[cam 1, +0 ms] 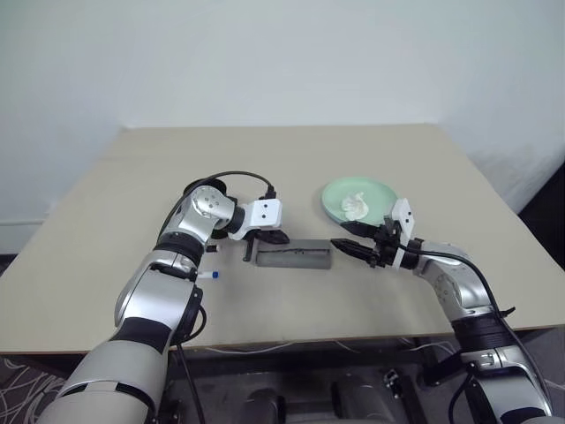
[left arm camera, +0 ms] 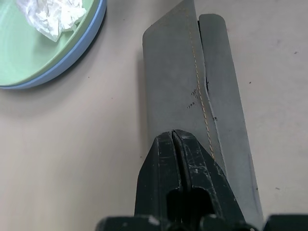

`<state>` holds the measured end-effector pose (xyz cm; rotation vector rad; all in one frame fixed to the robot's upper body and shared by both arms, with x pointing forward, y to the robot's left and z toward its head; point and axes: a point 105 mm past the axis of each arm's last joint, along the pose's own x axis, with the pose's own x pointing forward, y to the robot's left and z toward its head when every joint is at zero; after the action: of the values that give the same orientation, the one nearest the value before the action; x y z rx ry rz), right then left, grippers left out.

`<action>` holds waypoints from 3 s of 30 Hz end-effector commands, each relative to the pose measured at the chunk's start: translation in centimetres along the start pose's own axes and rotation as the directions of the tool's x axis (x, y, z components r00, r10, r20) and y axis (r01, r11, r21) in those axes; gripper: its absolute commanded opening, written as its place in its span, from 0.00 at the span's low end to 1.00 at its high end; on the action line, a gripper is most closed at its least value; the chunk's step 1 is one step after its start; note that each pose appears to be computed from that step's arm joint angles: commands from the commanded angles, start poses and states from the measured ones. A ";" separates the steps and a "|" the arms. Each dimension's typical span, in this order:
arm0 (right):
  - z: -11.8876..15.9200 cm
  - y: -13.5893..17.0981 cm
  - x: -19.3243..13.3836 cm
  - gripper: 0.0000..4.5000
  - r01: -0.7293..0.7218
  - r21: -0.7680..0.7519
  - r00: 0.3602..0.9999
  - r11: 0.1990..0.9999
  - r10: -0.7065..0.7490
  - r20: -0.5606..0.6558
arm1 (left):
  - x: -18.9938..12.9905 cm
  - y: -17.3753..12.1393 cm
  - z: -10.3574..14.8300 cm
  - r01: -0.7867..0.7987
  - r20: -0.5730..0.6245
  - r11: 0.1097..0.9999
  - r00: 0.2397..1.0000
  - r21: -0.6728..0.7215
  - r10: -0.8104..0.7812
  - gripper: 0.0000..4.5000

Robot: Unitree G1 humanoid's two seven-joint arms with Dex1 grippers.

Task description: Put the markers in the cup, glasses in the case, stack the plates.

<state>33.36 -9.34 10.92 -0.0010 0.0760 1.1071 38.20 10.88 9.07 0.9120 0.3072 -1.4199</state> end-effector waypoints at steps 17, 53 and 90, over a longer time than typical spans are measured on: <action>1.3 0.1 0.8 0.61 -0.024 -0.029 0.999 0.999 0.025 0.046 | 1.2 -2.3 -1.6 0.039 -0.067 0.994 0.997 0.103 -0.033 0.01; 1.3 -0.2 0.5 0.61 -0.014 -0.046 0.999 0.999 0.016 0.033 | -7.7 -3.2 -2.7 0.050 0.060 0.981 0.997 -0.186 -0.040 0.09; 1.4 -0.6 0.7 0.61 -0.007 -0.053 1.000 0.999 0.008 0.028 | -11.4 -7.1 -9.8 0.270 -0.401 0.929 0.844 -0.254 -0.355 0.32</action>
<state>34.20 -8.76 10.48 -0.0014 0.0880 1.1174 32.22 26.54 7.10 1.0258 0.9911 -1.4524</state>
